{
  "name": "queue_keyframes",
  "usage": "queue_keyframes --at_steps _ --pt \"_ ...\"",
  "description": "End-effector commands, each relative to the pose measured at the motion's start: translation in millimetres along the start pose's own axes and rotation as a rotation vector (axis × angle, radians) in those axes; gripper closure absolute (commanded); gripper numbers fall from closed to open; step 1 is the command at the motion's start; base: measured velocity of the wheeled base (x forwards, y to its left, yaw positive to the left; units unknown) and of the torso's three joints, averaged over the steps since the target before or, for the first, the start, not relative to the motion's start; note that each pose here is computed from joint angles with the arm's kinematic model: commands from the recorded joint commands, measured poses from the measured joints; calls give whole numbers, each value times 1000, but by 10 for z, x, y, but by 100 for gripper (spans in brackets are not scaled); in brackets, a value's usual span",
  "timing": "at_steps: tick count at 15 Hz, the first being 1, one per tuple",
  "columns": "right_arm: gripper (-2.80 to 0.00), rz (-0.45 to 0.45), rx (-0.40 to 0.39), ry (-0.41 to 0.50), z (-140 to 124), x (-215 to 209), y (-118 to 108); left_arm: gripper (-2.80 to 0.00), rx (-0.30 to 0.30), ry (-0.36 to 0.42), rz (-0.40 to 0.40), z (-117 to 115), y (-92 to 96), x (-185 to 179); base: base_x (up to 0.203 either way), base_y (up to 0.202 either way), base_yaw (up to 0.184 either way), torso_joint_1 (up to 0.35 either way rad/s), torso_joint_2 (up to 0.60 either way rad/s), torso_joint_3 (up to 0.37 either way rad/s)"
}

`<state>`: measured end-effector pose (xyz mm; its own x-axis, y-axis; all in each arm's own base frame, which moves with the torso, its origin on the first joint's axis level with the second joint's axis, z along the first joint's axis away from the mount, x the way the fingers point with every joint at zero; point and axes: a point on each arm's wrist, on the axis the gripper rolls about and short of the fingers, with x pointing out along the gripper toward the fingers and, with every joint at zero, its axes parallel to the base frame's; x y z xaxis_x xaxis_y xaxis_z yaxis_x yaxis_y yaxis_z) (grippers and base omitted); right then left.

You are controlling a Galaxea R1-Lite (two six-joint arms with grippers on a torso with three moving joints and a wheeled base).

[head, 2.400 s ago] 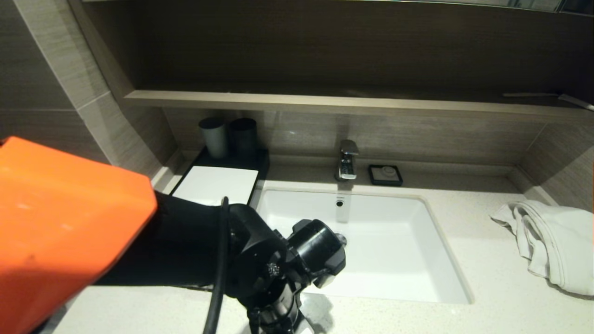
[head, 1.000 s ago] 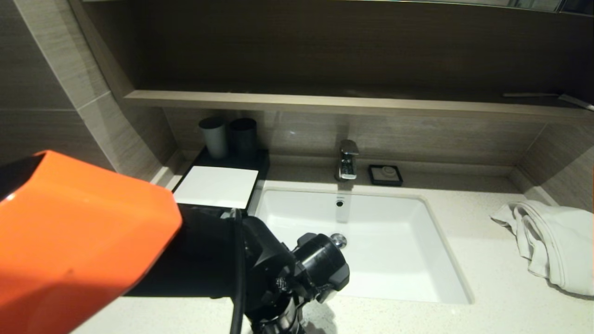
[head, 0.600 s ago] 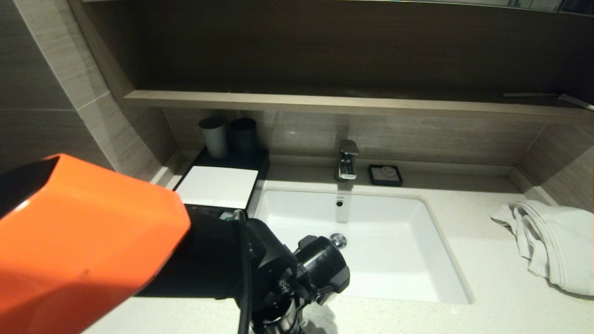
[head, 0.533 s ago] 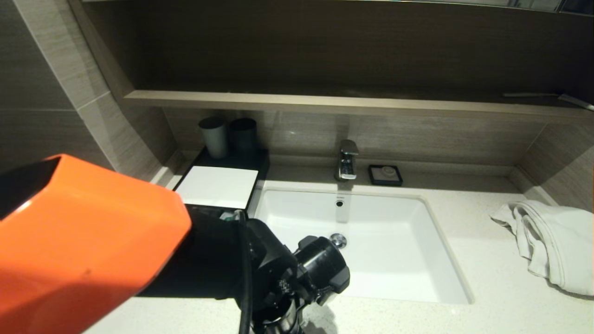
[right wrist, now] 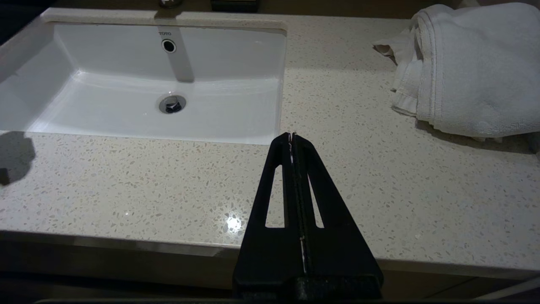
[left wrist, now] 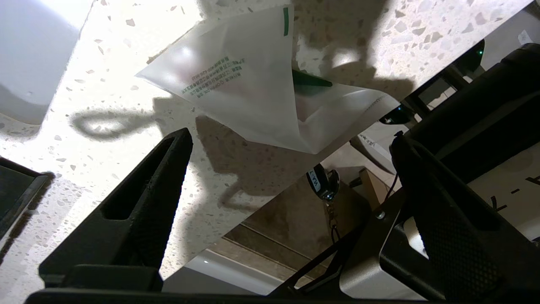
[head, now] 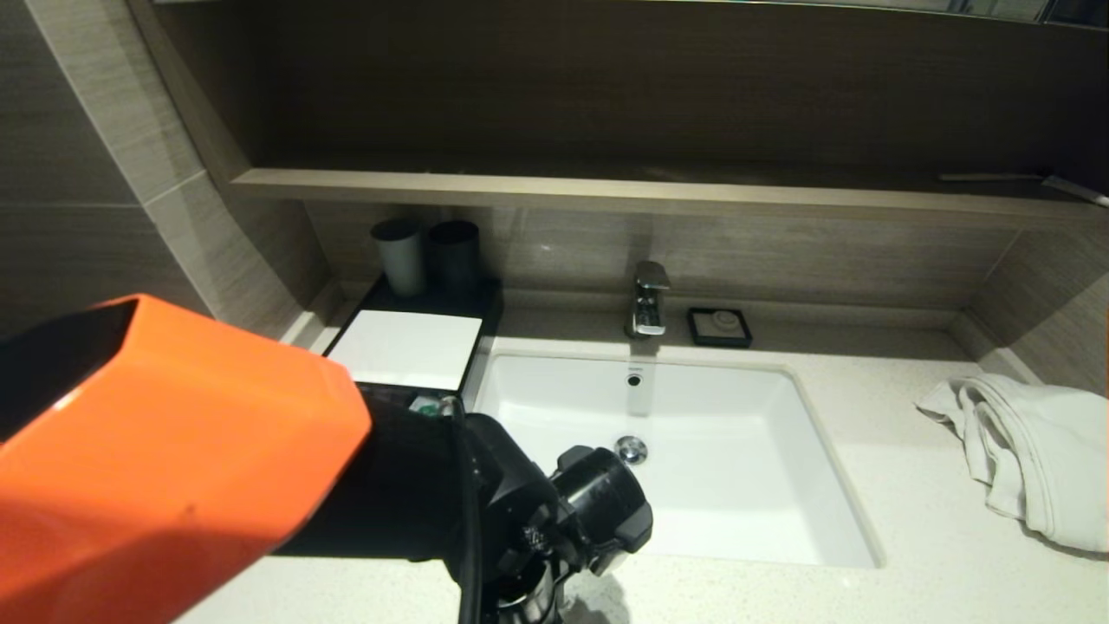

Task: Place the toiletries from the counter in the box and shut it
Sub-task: Pick up the bathroom toiletry

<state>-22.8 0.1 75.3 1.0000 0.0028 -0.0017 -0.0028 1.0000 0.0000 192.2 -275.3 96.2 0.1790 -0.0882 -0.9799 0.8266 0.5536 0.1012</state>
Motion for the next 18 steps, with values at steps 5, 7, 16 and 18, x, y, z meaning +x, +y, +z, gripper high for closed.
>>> queue_keyframes --at_steps 5,7,16,18 --pt "0 0 0 0 0 0 0 -280 7 17 1 -7 -21 51 0 0 0 0 0 0" --pt "0 0 0 0 0 0 0 -280 7 14 1 -4 -20 51 0 0 0 0 0 0" --pt "0 0 0 0 0 0 0 0 7 19 5 0 -22 80 0 0 0 0 0 0" --pt "0 0 0 0 0 0 0 0 7 21 6 -3 -22 83 0 0 0 0 0 0"
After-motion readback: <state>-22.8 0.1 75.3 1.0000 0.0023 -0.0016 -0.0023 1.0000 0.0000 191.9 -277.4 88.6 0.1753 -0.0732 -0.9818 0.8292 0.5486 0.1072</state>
